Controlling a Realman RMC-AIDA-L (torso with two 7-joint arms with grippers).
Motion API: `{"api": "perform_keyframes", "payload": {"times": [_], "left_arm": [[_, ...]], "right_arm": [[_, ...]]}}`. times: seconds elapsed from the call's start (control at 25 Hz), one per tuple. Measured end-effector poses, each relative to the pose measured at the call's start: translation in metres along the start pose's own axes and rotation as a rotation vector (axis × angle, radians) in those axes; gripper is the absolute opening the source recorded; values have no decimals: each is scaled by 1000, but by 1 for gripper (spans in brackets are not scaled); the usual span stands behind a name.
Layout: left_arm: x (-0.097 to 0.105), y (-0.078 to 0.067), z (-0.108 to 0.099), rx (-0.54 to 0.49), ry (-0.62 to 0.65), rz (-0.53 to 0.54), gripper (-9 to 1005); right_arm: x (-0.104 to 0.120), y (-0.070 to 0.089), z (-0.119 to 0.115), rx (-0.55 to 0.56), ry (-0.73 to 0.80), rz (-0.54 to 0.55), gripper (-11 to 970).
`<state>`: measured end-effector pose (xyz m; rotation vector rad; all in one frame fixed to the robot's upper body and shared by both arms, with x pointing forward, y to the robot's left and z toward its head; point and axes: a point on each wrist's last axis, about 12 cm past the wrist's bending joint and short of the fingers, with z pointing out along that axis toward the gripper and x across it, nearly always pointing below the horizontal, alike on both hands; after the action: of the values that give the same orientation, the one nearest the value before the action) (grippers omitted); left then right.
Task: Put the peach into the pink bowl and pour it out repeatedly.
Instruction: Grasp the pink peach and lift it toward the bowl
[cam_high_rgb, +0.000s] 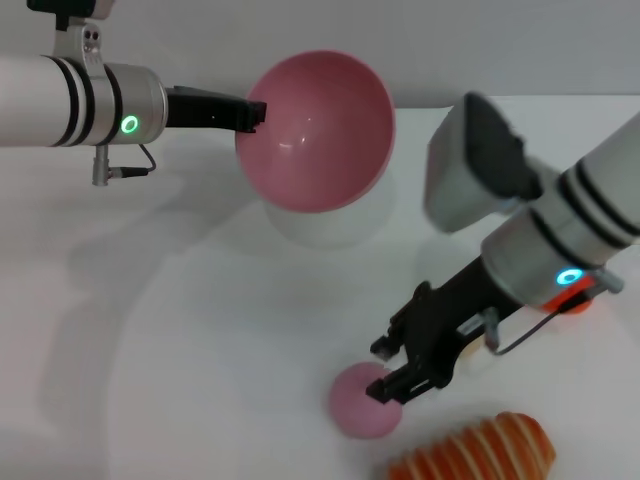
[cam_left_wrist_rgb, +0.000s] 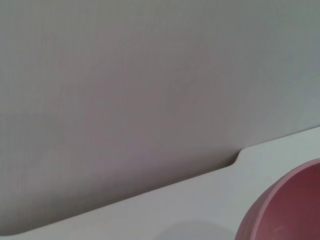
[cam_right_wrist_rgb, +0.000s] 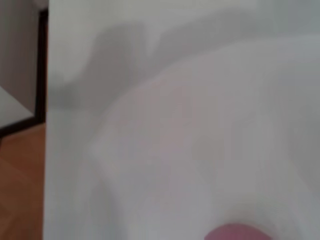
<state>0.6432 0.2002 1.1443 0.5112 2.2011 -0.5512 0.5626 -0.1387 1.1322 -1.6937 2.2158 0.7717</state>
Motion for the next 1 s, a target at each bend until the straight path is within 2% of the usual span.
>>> {"api": "perform_keyframes", "payload": {"times": [0.04,0.32,0.96,1.0], "left_arm": [[1,0,0,1,2,0,42],[6,1,0,0,9,-9,43],[11,5,-2,-7,14,-14,42],[11,5,-2,-7,14,-13,42]], "right_arm": [[0,-1,8,8,16,3,465],[3,-3,21,25,29,25,440],[4,-1,28,24,38,19,382],[3,-1,28,25,37,18,344]]}}
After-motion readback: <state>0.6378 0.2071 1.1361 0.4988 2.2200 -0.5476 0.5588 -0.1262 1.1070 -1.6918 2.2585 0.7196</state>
